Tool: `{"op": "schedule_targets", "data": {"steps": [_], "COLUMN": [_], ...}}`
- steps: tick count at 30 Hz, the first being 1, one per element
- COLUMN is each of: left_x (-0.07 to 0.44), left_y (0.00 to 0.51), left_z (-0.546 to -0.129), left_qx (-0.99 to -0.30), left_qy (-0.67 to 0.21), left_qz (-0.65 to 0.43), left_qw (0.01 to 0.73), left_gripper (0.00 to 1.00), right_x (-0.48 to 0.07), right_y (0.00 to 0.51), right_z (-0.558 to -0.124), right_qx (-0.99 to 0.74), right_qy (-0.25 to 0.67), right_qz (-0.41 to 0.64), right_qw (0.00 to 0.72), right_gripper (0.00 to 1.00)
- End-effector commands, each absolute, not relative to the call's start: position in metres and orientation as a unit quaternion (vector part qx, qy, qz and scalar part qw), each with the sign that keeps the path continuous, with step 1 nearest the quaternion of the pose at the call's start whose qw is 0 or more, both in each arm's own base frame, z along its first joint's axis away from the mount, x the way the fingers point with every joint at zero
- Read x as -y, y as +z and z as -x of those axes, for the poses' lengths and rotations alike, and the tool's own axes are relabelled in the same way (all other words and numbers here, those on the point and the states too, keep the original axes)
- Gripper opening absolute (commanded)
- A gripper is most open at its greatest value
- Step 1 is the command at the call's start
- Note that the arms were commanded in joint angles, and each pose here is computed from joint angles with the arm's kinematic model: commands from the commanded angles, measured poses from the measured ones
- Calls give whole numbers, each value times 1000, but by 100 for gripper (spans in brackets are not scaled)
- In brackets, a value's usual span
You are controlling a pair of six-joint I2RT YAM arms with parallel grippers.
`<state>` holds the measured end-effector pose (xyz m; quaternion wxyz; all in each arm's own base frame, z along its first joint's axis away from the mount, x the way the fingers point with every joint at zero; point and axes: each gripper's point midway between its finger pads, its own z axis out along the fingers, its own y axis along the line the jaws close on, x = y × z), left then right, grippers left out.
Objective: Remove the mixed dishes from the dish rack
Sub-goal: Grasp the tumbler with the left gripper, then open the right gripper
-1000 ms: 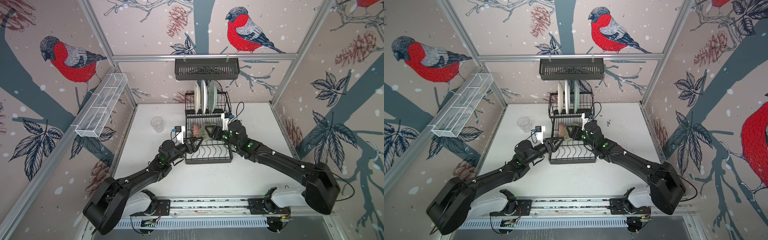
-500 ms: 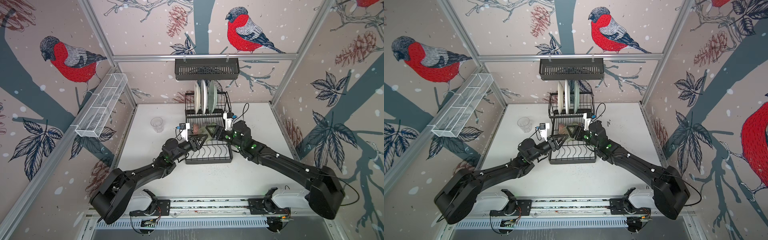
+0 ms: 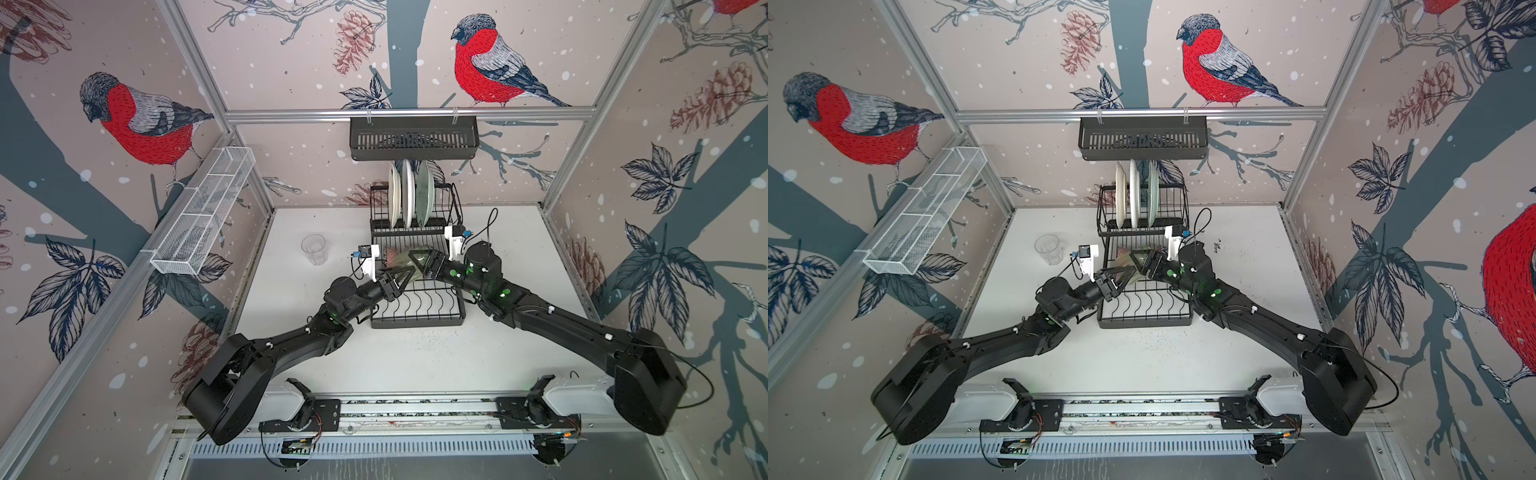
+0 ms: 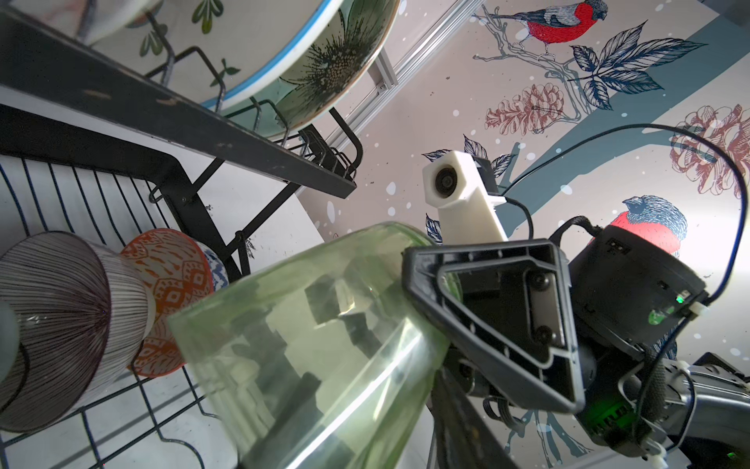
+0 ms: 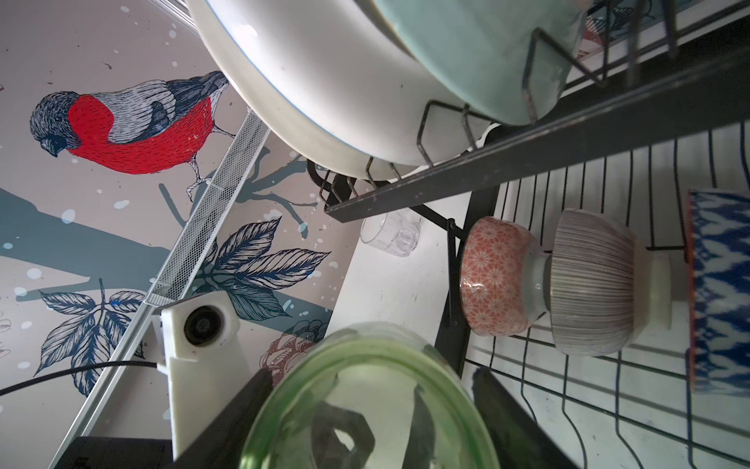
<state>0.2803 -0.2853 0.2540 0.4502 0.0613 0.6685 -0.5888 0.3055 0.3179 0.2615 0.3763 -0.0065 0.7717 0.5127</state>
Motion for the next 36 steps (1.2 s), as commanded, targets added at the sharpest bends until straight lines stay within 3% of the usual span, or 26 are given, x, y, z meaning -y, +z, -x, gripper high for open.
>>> {"op": "schedule_targets", "data": {"steps": [1,5,9,11,15,25,36], "left_x": [286,286,289,290,288,284,279], "left_y": [278,276,270,267,264,262,259], "left_z": [-275,-275,-277,-278,-279,-280,-283], "left_qx": [-631,-632,-641,-645,-651,-664,-678], "left_qy": [-609,-607,-604,-603,-597,-573,-552], "left_qz": [-80,-80,-83,-81,-76,-79,-72], "left_qw": [474,475,466,463,462,474,480], "left_gripper": [44,28,5,0,0,0,0], "right_x": [-325,-326,-324,-324,-323,-308,-295], "right_y": [266,264,260,259,259,259,258], "right_z": [-302,-302,-304,-304,-304,-310,-311], "right_qx": [-762,-763,-770,-770,-770,-774,-777], "right_qy": [533,533,522,523,520,498,478], "right_qz": [17,18,15,15,15,7,2], "right_qw": [368,366,367,366,368,392,409], "right_gripper": [51,54,61,63,77,96,100]}}
